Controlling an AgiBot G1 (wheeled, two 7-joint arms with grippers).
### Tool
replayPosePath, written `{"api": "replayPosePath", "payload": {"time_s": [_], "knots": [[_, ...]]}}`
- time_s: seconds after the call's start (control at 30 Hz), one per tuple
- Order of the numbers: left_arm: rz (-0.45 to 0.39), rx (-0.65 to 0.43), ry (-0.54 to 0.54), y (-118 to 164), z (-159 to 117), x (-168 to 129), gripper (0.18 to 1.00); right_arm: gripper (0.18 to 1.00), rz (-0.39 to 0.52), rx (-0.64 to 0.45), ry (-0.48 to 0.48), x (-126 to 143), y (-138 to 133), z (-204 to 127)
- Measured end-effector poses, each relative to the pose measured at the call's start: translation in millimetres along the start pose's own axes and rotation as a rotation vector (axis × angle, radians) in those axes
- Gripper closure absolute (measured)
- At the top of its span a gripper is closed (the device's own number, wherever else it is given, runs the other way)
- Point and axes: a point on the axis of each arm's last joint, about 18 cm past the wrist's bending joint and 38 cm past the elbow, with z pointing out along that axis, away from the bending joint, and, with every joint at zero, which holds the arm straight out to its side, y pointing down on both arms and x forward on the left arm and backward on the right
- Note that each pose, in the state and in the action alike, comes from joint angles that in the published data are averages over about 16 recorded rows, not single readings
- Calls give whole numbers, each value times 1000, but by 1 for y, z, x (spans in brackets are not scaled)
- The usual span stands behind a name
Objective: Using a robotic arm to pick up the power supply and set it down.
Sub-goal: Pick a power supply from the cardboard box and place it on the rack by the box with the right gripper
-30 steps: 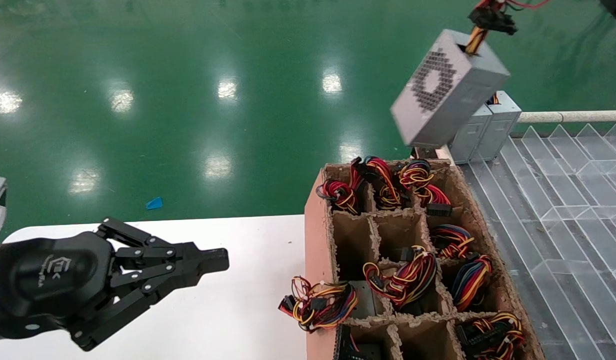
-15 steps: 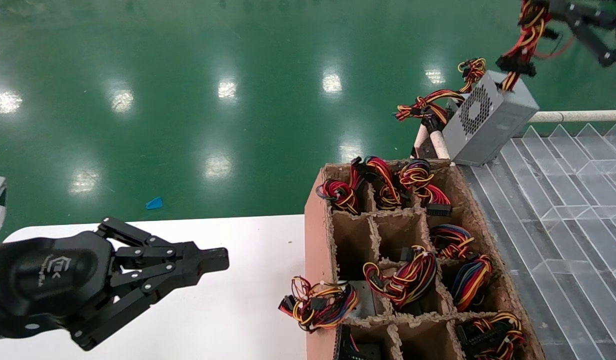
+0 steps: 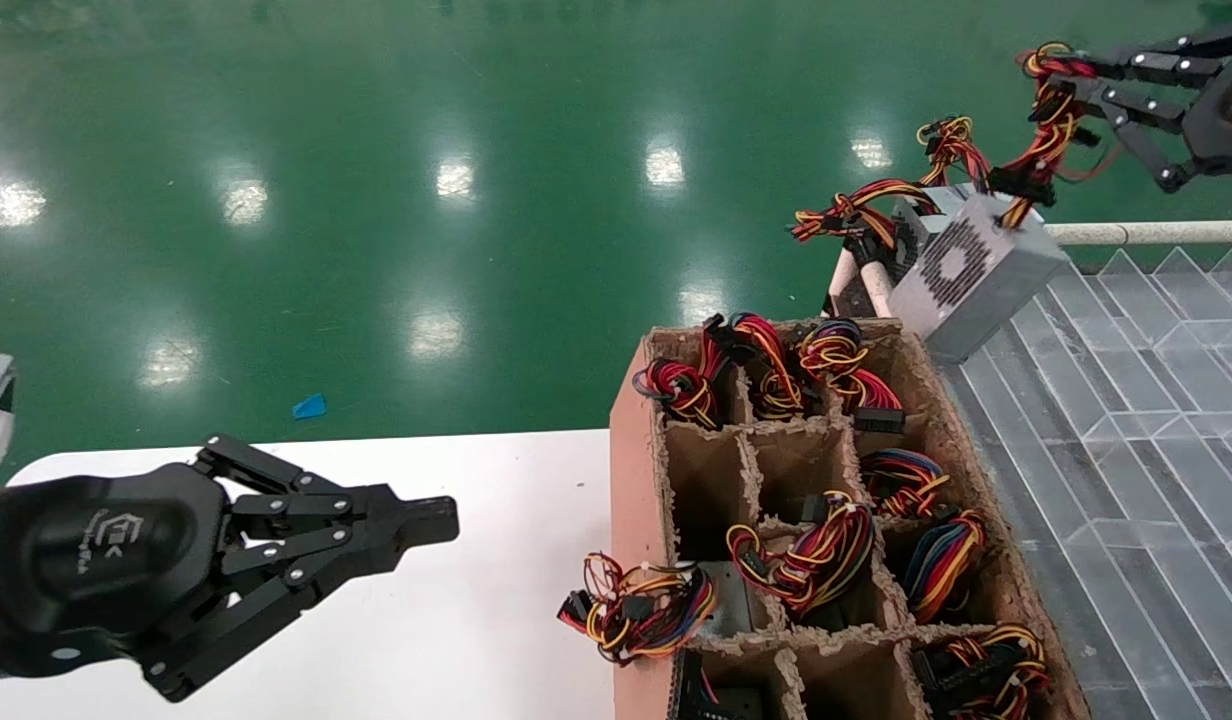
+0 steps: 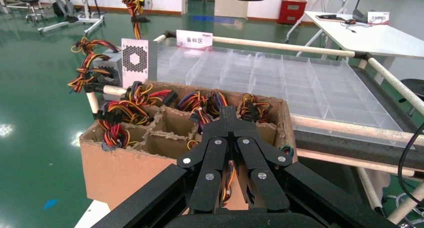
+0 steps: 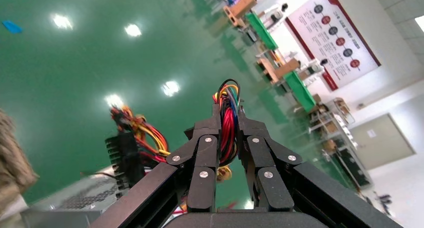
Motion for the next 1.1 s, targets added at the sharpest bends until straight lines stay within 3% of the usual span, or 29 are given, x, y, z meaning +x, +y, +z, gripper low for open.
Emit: {"api": "replayPosePath", "payload": {"time_s": [0.5, 1.1], "knots": [[0, 0, 0, 0, 0, 0, 993, 949, -5, -57, 2, -6, 19, 9], [0, 0, 0, 0, 0, 0, 993, 949, -3, -54, -7, -24, 17, 45]]}}
